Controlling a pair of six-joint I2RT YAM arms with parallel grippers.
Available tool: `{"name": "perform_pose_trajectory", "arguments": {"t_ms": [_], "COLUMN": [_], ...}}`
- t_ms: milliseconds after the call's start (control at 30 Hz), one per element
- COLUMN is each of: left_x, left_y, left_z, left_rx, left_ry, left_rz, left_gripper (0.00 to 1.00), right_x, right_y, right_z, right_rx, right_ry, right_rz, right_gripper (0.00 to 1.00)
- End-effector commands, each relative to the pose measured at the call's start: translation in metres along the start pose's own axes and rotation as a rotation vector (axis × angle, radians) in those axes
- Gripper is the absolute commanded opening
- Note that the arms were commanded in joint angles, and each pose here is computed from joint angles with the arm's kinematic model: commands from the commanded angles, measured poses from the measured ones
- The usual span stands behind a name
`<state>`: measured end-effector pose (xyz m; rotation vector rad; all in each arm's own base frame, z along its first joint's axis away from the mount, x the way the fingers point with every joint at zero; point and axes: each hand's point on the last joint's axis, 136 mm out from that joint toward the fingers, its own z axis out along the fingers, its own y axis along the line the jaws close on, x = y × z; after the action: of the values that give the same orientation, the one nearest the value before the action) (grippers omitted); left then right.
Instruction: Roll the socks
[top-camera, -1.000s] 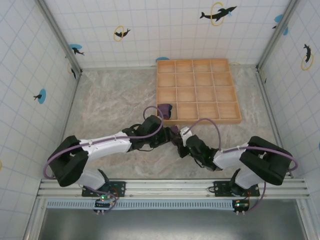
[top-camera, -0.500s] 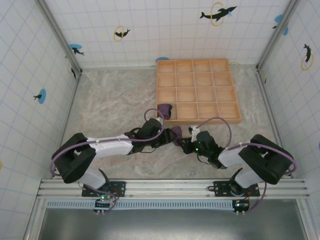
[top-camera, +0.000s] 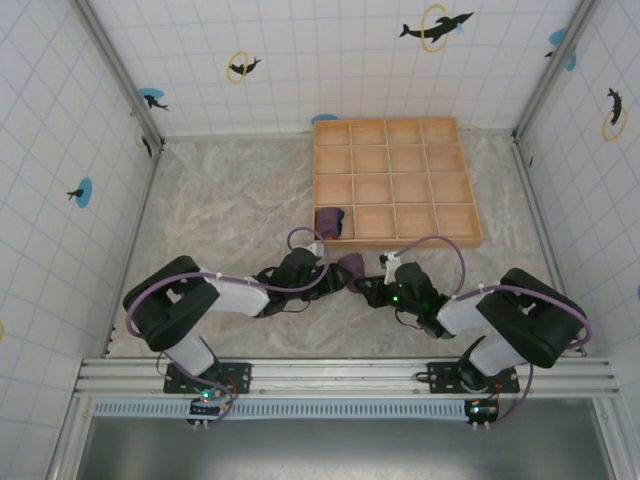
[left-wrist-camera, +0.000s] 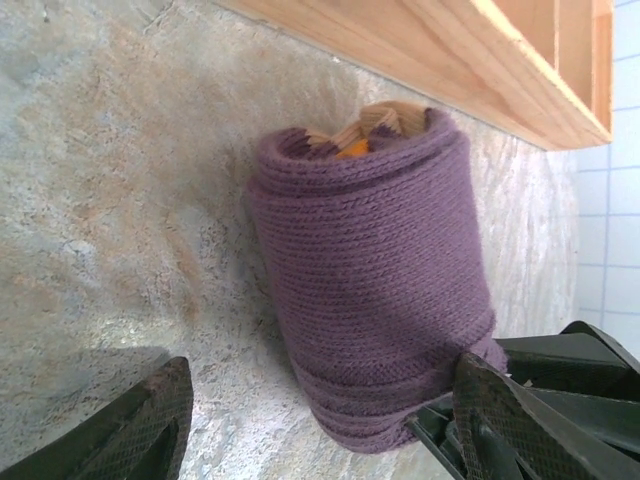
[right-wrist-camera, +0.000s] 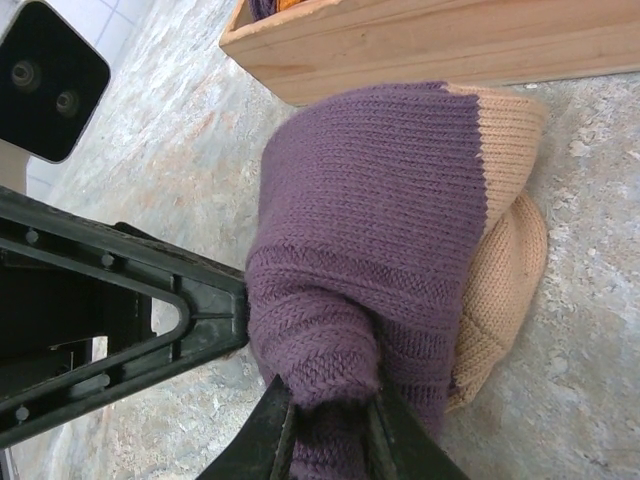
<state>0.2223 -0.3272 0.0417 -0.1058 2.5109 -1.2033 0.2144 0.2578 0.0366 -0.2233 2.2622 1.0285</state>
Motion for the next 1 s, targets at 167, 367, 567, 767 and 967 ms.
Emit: {"name": "perform_pose_trajectory", "arguments": {"t_ms": [167,367,567,767,967], "left_x": [-0.017,-0.013,-0.01,-0.01,-0.009], "left_y": [-0.022,-0.017,-0.009,-0.008,-0.002], "left_z": [0.002,0.014,0.021,0.031,0.037], "left_rx": [0.156,0.147,0.136,0.162,0.164], "left_ry": [-0.059,-0.02,-0.003,0.013,0.022], "left_rz": [0.002,-0.018,-0.036,-0.064,-0.079], "left_gripper": [0.7,0.7,0.69,0.64,0.42], "right_x": [0.071,0.069,0.068,0.067,0.065], "right_y": [-0.046,-0.045,-0.043,-0.041,-0.036], "right_z": [-0.014,-0.013,-0.011,-0.011,-0.01], "right_rx": [0.155,0.155,0.149,0.147,0.117], "right_ry": [0.246,0.242,0.245,0.248,0.248], "right_rz": [0.06,0.056,0.047,0.034,0.021], "right_gripper": [0.0,0.0,0.0,0.0,0.0]}}
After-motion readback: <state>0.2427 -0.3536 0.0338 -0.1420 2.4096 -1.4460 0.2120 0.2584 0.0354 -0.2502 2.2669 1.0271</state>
